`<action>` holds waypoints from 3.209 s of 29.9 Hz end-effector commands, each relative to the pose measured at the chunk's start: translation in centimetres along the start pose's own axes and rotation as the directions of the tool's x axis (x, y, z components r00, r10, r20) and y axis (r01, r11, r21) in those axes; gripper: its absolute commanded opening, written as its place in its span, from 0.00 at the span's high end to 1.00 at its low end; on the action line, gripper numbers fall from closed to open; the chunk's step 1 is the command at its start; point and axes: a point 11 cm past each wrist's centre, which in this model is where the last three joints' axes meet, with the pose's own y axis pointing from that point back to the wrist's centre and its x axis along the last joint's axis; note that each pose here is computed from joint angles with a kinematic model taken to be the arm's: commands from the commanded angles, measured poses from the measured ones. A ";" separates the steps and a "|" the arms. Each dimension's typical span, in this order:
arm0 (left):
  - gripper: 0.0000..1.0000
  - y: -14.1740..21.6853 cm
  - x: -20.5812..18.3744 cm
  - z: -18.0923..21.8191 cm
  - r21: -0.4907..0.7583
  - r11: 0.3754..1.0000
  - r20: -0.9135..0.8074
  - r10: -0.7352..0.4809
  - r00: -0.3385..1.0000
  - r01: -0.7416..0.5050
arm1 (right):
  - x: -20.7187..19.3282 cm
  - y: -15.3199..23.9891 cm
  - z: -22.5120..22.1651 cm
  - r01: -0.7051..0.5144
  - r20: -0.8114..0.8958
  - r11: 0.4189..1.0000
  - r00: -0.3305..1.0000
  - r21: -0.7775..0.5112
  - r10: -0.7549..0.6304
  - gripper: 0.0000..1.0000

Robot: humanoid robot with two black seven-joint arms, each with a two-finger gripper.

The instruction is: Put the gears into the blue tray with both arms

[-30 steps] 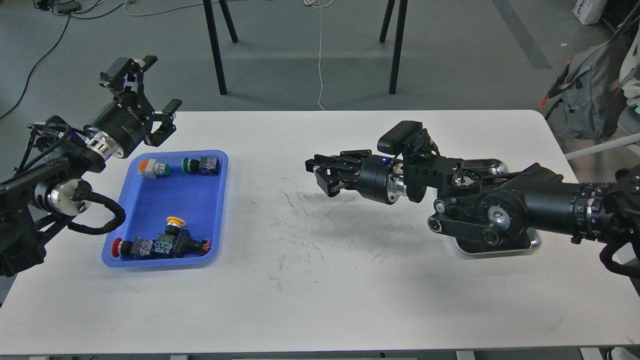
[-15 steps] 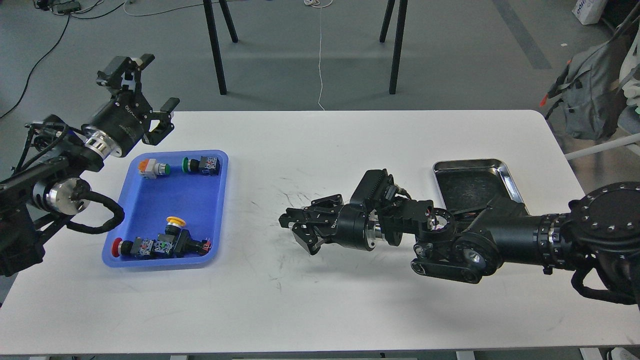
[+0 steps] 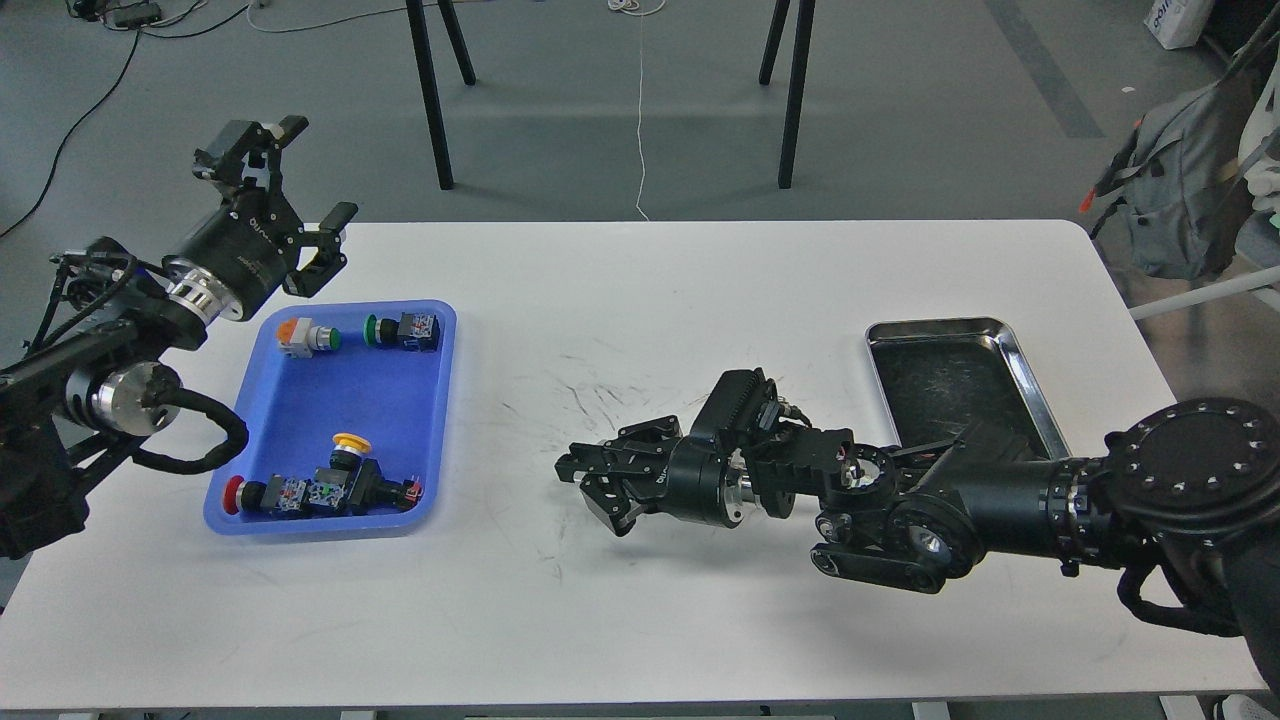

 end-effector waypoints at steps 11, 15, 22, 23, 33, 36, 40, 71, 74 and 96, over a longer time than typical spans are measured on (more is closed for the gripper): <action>0.00 0.4 0.7 0.4 0.000 1.000 0.011 0.012 1.000 -0.012 | -0.6 0.1 0.0 0.019 0.012 1.000 1.000 -0.005 -0.019 0.87; 0.00 0.5 0.9 0.5 -0.001 1.000 0.015 0.015 1.000 -0.015 | -0.7 0.1 0.0 0.022 0.014 1.000 1.000 -0.004 -0.022 0.82; 0.00 0.5 0.9 0.5 -0.001 1.000 0.015 0.015 1.000 -0.015 | -1.1 0.3 0.0 0.035 0.008 0.999 0.999 -0.002 -0.035 0.74; 0.00 0.5 0.9 0.5 -0.001 1.000 0.015 0.015 1.000 -0.015 | -1.1 0.3 0.0 0.035 0.008 0.999 0.999 -0.002 -0.035 0.73; 0.00 0.6 1.0 0.6 -0.008 1.000 0.010 0.020 1.000 -0.020 | -1.1 0.3 0.1 0.033 0.008 0.999 0.999 -0.006 -0.033 0.55; 0.00 0.5 1.0 0.7 -0.011 1.000 0.008 0.019 1.000 -0.019 | -1.0 0.3 0.1 0.033 0.008 0.999 0.999 -0.007 -0.033 0.55; 0.00 0.6 1.0 0.6 -0.008 1.000 0.006 0.015 1.000 -0.015 | -0.7 0.3 0.4 0.029 0.005 1.000 1.000 -0.012 -0.029 0.54; 0.00 1.4 -4.6 -2.3 0.080 0.972 -0.055 -0.218 0.974 0.222 | 11.8 8.5 11.6 -0.408 0.320 0.791 0.754 -0.455 0.573 0.36; 0.00 2.1 -5.3 -1.9 0.135 0.953 0.070 -0.284 0.956 0.273 | 12.1 9.5 12.5 -0.415 0.351 0.763 0.708 -0.495 0.613 0.36; 0.01 3.9 -7.4 2.3 0.015 0.948 0.016 -0.317 0.948 0.317 | 10.1 13.2 15.0 -0.431 0.417 0.630 0.492 -0.646 0.764 0.36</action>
